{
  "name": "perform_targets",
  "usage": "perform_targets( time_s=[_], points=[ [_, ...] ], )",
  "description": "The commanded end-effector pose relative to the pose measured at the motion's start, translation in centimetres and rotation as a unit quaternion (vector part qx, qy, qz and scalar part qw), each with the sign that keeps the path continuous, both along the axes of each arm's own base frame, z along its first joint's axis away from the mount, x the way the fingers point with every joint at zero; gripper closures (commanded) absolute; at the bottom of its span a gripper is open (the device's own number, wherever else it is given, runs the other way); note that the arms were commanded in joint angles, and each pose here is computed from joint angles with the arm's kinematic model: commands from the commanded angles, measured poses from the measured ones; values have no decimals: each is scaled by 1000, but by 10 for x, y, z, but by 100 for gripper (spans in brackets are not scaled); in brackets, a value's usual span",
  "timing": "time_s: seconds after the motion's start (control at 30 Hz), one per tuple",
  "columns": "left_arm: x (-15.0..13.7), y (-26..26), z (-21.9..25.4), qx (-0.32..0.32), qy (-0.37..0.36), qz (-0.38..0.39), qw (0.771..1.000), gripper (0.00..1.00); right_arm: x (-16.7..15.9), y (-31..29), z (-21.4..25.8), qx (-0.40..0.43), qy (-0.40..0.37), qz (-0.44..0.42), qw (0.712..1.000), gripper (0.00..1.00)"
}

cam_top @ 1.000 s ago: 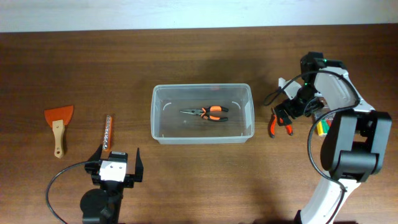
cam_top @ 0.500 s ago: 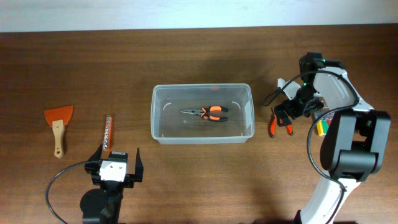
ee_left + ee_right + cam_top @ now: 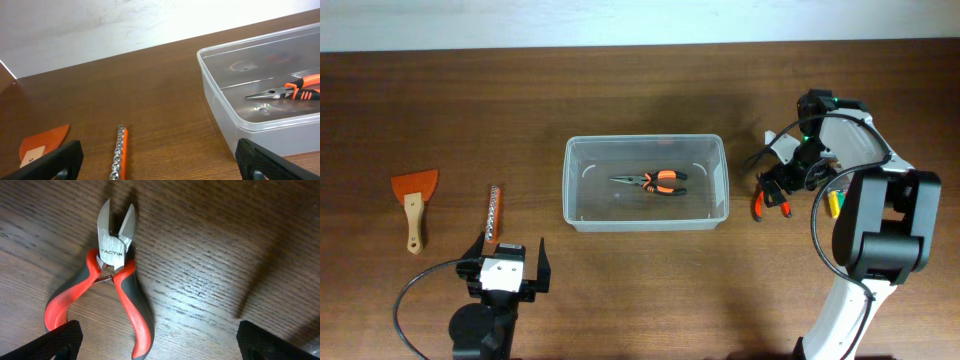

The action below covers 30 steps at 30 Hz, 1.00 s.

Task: Pack container
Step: 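Align and lower the right gripper onto the cutters' pivot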

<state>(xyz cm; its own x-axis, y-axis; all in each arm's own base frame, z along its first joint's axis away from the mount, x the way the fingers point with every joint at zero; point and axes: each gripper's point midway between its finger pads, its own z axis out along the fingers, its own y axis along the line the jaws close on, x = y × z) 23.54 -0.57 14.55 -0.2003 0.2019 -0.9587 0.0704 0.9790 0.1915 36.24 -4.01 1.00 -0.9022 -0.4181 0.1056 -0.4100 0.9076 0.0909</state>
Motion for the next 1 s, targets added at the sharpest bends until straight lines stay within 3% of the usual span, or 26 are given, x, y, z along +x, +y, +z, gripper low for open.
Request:
perform_targets(
  time_s=[0.0,0.97],
  points=[
    [0,-1,-1,-4,-1,-2,1000,1,-4,-2,-8,-8,12,-2,1000,1],
    [0,-1,-1,-4,-1,-2,1000,1,4,-10,-16,-35,3,-14,999,1]
  ],
)
